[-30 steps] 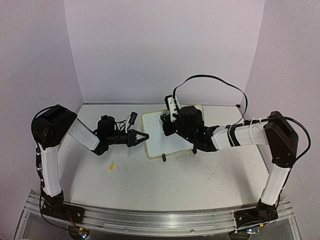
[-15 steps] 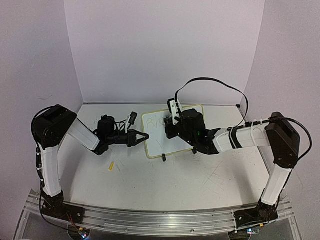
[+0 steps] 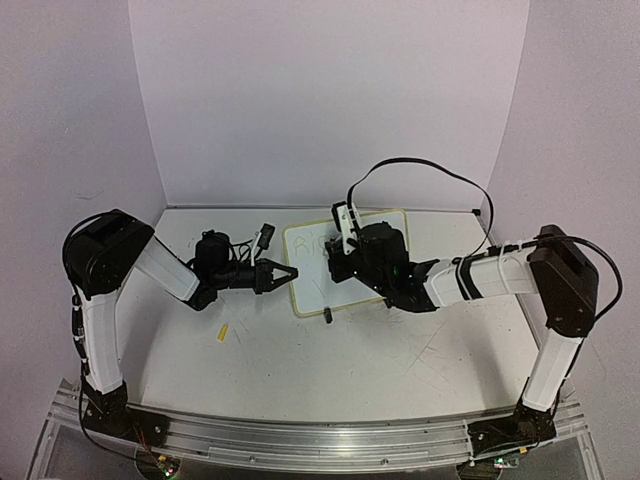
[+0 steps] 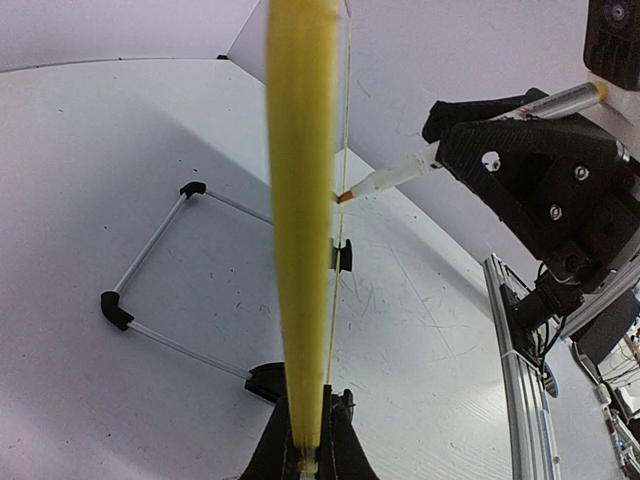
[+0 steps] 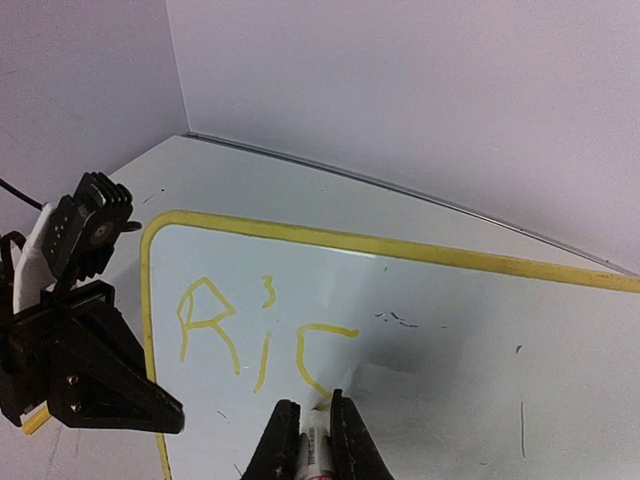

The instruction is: Write a sentence on the whiteboard

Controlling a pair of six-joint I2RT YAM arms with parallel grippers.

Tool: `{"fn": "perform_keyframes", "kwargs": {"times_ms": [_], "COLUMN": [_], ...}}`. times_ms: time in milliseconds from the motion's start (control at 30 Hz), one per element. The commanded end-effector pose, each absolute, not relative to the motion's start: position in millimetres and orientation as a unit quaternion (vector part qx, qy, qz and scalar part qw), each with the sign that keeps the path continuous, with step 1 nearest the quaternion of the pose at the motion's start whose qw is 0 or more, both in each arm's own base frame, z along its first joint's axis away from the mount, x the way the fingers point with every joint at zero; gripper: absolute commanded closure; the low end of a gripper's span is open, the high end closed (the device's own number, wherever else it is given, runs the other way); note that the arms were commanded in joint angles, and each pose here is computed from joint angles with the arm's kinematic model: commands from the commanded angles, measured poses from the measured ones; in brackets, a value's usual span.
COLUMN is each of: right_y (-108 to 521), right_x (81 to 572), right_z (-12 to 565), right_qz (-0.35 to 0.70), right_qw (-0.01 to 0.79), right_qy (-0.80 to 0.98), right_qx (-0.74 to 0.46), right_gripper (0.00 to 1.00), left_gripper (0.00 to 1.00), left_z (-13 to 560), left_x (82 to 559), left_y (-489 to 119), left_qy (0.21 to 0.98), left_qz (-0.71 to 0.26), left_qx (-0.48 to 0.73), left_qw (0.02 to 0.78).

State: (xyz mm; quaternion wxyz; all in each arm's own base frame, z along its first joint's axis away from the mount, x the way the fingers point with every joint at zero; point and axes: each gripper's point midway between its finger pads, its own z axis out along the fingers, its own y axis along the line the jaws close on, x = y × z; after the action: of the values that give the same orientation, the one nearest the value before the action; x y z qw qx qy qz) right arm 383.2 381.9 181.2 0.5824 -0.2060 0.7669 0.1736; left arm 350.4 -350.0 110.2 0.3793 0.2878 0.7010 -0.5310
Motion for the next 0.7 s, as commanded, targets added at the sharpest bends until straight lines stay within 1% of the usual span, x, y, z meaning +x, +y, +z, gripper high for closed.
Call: {"fn": "perform_keyframes", "kwargs": {"times_ms": [0,167,333,500,667], "right_y": [394.5,397.7,374.0,357.1,358.9], "right_x": [388.0,389.7,380.8,389.2,395.8], "right_z": [184.1,202.9,232.8,222.8,218.6], "right_qz": [0.188,0.197,0.198,0.185,0.186], "right_qw": [0.583,0.596,0.616,0.611,0.608], "right_qy": [0.765,0.753,0.742,0.751,0.754], "right_qx": [-0.201,-0.196,-0.175,-0.165,-0.166], "right_gripper": [1.00,1.00,1.00,1.00,1.00], "left_gripper": [1.00,1.00,1.00,1.00,1.00], "left_z": [108.3,107.0,107.5,107.2,108.5], "left_x": [355.8,356.4,356.4,356.0,355.7], "left_y": [-347.4,-347.4,-347.0,-347.3,-346.3], "left_qy": [0.714,0.714,0.714,0.714,0.715], "left_qz": [-0.512,-0.511,-0.511,-0.512,-0.510], "left_qx": [0.288,0.288,0.288,0.288,0.287], "left_qw": [0.382,0.382,0.382,0.381,0.383]}}
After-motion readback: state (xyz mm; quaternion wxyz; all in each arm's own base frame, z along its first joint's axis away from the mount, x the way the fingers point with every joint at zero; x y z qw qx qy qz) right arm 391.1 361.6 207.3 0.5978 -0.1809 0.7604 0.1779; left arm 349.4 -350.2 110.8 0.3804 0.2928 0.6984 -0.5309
